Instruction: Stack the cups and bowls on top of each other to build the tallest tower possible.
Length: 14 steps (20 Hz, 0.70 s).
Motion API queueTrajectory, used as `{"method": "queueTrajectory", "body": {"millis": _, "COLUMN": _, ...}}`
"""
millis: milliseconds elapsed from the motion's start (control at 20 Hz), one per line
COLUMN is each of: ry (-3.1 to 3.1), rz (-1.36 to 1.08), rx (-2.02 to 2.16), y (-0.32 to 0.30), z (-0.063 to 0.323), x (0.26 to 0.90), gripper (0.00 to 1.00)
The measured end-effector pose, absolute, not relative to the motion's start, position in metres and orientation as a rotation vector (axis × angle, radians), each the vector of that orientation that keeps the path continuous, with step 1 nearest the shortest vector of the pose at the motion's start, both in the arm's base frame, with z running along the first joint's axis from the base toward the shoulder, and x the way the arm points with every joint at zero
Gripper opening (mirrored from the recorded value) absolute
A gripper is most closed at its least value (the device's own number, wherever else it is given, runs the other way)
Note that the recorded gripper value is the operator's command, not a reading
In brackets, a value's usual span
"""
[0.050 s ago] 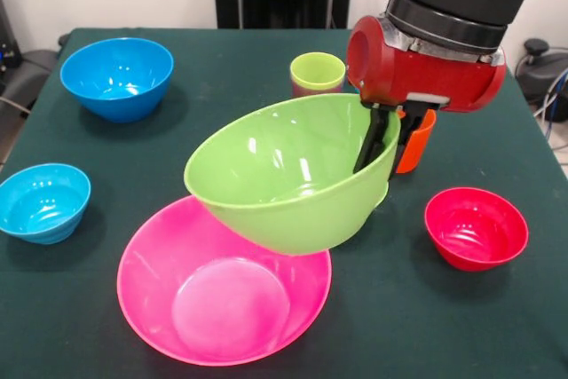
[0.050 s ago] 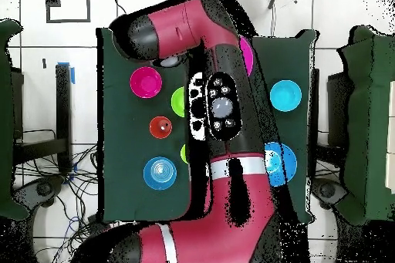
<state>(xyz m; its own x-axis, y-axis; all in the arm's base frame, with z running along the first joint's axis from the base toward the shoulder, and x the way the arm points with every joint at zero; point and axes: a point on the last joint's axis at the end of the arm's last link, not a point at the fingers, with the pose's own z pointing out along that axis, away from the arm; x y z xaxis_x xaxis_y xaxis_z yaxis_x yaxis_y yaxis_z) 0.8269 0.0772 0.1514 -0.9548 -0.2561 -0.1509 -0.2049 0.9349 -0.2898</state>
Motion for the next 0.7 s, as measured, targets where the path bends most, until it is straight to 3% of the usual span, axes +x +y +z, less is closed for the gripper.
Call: {"method": "queueTrajectory", "body": {"millis": 700, "ry": 2.823, "rz": -0.578, "rx": -0.495, "y": 0.080, "z": 0.136, "x": 0.810, "gripper": 0.00}}
